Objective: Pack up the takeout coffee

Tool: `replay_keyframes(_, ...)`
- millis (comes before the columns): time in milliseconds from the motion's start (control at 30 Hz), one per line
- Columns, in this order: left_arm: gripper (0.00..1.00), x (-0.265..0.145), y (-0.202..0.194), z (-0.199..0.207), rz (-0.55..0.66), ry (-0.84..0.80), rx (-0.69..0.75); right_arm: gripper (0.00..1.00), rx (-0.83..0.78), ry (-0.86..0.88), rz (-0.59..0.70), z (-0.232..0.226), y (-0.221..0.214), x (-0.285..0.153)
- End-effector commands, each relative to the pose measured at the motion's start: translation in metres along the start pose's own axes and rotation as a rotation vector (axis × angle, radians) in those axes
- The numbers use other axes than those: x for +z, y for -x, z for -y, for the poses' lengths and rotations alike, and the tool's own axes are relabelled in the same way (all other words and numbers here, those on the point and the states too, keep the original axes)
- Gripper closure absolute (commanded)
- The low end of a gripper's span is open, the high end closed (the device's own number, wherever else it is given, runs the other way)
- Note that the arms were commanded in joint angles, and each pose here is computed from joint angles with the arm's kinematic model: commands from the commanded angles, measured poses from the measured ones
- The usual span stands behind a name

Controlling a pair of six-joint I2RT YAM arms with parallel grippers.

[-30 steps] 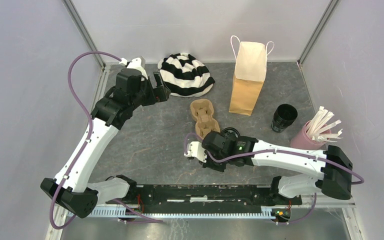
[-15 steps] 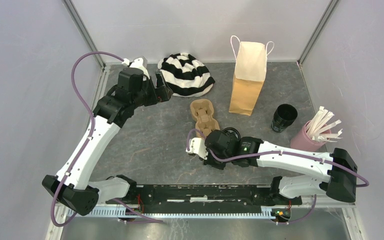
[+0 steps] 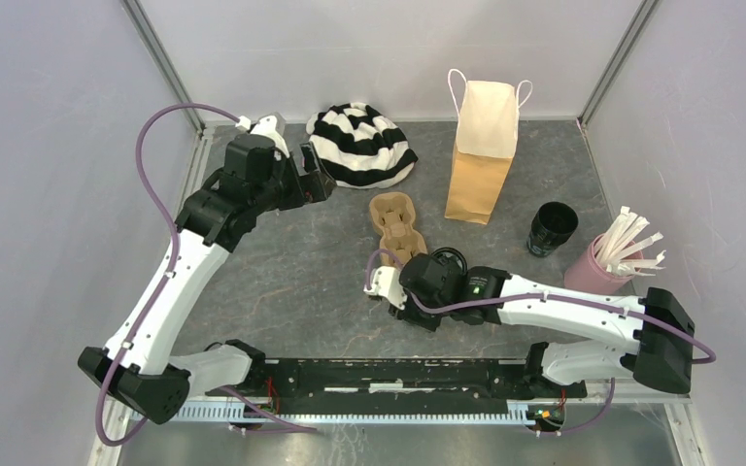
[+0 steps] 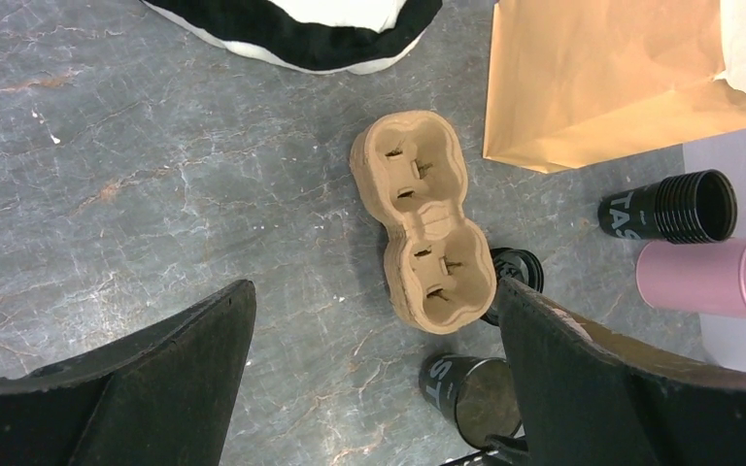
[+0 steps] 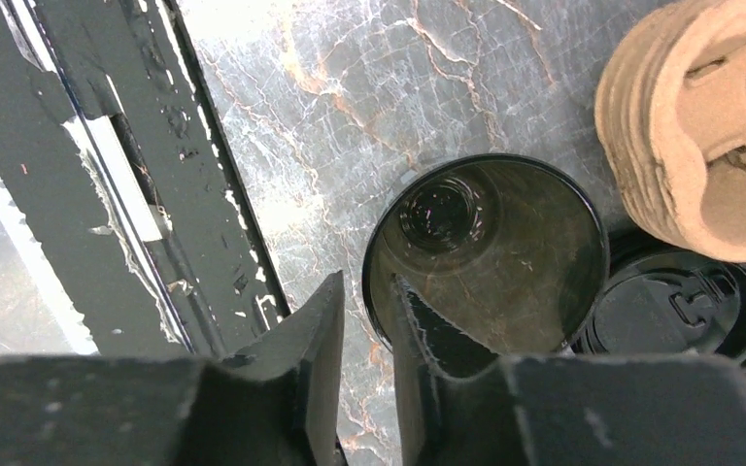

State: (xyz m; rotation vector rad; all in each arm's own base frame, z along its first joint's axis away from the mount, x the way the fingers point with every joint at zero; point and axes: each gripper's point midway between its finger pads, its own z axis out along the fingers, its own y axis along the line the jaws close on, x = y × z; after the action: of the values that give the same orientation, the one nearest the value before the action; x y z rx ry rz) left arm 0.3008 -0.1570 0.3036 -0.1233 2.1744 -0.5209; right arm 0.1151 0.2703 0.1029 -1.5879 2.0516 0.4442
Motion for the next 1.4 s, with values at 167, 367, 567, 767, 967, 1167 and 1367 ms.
replay_keyframes(167, 0.0, -0.015, 0.001, 0.01, 0.022, -0.052, -0.062, 0.47, 0.165, -0.24, 0.193, 0.046, 0.079, -0.089)
replay_keyframes(367, 0.0, -0.014, 0.002, 0.013, 0.027, -0.066, -0.074, 0.5, 0.585, -0.592, 0.102, 0.142, -0.009, -0.109)
replay_keyframes(567, 0.0, -0.012, -0.005, 0.02, -0.012, -0.098, -0.092, 0.52, 0.753, -0.649, 0.035, 0.181, -0.076, -0.066)
replay_keyframes(767, 0.0, -0.004, -0.013, 0.022, -0.05, -0.112, -0.09, 0.54, 0.752, -0.692, 0.066, 0.198, -0.087, -0.046)
replay_keyframes(967, 0.0, -0.003, -0.009, 0.025, -0.05, -0.121, -0.068, 0.56, 0.727, -0.658, 0.116, 0.202, -0.078, -0.034)
replay_keyframes(1167, 0.0, 0.001, -0.009, 0.023, -0.058, -0.111, -0.051, 0.6, 0.7, -0.663, 0.1, 0.213, -0.074, -0.023)
replay_keyframes(1367, 0.0, 0.003, -0.005, 0.023, -0.054, -0.102, -0.033, 0.64, 0.691, -0.645, 0.093, 0.216, -0.071, -0.015)
